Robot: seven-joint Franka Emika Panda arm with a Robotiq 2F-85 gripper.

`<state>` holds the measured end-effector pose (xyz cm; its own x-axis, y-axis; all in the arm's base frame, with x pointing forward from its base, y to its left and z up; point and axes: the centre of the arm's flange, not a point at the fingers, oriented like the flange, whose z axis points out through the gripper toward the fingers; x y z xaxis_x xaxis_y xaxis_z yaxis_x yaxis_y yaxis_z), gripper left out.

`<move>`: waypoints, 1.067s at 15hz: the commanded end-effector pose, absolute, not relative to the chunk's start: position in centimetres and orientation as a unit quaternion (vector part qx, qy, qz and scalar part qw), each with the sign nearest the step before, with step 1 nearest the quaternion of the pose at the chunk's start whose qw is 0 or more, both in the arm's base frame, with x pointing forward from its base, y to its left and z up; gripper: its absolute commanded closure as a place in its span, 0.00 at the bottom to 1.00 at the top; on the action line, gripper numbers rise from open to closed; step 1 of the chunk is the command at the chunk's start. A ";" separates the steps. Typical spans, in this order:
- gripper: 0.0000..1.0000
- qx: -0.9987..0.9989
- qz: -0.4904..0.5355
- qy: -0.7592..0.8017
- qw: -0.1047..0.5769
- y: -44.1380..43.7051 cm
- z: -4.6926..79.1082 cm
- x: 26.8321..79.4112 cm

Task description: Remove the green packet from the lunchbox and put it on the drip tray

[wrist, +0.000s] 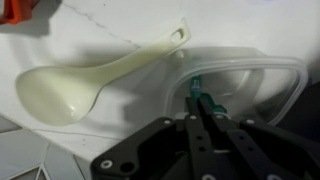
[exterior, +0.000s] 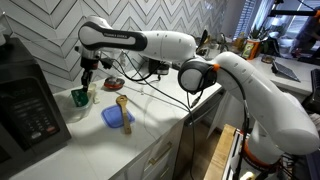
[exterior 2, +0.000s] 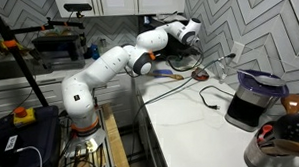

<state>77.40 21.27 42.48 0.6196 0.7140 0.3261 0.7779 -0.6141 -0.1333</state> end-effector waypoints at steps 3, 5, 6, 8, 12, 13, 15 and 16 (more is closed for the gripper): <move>0.99 -0.877 -0.163 -0.434 0.127 21.3 49.6 76.0; 0.99 -0.891 -0.150 -0.411 0.117 19.1 51.9 72.3; 0.99 -0.898 -0.141 -0.397 0.125 17.9 52.2 70.9; 0.99 -0.911 -0.124 -0.362 0.155 15.9 51.9 68.7; 0.99 -0.925 -0.109 -0.290 0.221 14.6 51.1 68.1; 0.99 -0.929 -0.108 -0.267 0.233 14.4 50.8 68.1; 0.99 -0.936 -0.103 -0.220 0.255 14.2 50.1 68.3; 0.99 -0.939 -0.108 -0.195 0.262 14.1 49.9 68.4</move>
<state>75.09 15.08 53.07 0.8403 0.4390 0.3180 0.5365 -0.7578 -0.3714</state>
